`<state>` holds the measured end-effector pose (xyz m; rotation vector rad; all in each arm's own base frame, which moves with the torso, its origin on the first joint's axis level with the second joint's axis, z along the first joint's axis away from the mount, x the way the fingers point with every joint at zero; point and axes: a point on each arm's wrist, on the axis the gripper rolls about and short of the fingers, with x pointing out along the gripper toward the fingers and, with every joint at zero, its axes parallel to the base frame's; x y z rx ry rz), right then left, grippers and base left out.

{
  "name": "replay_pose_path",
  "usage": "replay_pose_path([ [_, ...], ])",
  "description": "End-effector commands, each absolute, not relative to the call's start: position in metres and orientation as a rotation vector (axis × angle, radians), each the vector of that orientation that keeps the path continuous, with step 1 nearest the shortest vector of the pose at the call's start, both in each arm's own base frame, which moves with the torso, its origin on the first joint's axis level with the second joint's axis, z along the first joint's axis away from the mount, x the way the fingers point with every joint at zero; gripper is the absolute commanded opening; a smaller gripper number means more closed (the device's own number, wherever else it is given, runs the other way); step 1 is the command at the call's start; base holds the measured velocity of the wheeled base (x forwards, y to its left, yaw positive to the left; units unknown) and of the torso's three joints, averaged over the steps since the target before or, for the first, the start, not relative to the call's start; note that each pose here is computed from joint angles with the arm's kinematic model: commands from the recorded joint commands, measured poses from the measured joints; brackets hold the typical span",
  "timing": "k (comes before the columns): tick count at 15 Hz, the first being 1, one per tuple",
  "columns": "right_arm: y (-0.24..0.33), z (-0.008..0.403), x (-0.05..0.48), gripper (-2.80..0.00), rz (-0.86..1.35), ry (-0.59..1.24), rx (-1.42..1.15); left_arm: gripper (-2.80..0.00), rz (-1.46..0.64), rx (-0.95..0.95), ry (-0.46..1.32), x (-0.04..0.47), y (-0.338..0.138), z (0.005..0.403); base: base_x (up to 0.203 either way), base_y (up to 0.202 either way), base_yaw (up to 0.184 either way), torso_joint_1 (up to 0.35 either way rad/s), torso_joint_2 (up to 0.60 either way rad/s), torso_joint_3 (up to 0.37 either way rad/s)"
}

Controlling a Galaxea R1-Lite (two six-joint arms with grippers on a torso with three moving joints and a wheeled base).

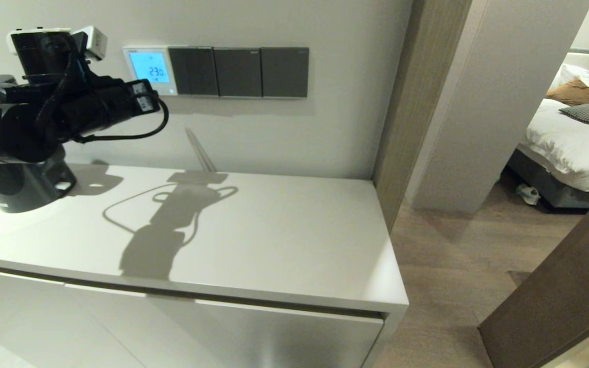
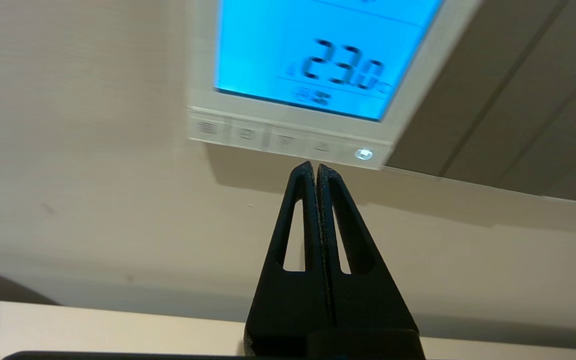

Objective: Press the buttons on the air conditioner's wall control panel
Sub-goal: Turn on the central air conditioner, then press the temperature decrease button

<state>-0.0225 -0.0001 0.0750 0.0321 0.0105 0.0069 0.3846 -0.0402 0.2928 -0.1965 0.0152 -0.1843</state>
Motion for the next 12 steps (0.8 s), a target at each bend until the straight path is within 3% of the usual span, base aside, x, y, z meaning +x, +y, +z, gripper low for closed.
replay_pose_path([
  [1,-0.0001,0.0746,-0.0222,-2.80,0.007,0.014,0.032,-2.80,-0.177,-0.197,0.009,0.3843,-0.0368,0.2941,0.000,0.000,0.000,0.000,0.00,0.000],
  [12,-0.0001,0.0746,-0.0222,-2.80,0.007,0.014,0.032,-2.80,-0.158,-0.197,0.009,0.3876,-0.0304,0.2941,0.000,0.000,0.000,0.000,0.00,0.000],
])
